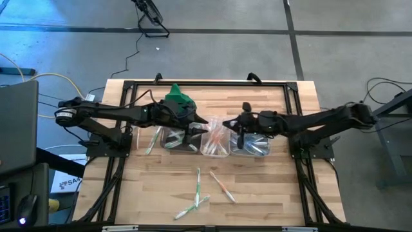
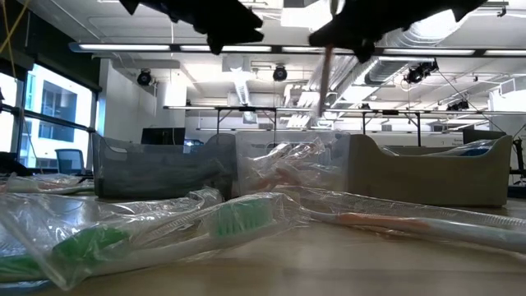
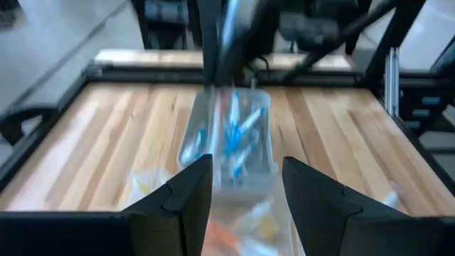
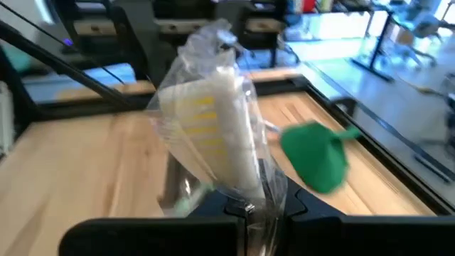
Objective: Pick & Place Toothbrushes
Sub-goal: Put the orange toothbrush into the transparent bin
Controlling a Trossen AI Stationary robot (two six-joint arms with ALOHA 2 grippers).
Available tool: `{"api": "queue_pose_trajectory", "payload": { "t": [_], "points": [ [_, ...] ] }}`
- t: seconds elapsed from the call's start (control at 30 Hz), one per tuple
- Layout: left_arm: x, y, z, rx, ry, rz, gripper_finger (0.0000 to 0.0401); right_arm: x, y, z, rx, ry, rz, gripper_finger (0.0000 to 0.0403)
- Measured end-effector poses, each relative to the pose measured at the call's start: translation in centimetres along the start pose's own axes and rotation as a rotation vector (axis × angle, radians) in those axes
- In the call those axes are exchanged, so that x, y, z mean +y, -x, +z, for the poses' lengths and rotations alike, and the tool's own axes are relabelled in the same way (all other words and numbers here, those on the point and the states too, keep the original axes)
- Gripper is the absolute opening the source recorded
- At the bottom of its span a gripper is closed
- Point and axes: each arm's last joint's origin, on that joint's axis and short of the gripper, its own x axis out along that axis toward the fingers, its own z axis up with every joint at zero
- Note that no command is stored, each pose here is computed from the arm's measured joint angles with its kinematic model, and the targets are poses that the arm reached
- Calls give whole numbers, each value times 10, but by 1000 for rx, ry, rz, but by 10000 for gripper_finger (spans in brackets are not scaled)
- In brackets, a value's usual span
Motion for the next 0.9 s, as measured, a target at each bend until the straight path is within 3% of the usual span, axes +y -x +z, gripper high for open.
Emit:
{"api": "queue_pose_trajectory", "payload": {
  "t": [0.27, 0.43, 0.73, 0.9],
  "points": [
    [0, 5, -2, 44, 3, 7, 168, -7, 41, -2, 158, -104, -66, 5],
    [0, 5, -5, 70, 5, 15, 168, -9, 49, -7, 225, -153, -85, 6],
    [0, 5, -5, 70, 12, 16, 168, 1, 30, 5, 76, -203, 78, 5],
    [0, 5, -5, 71, 12, 18, 168, 5, 2, -4, 71, -229, 111, 5]
  ]
}}
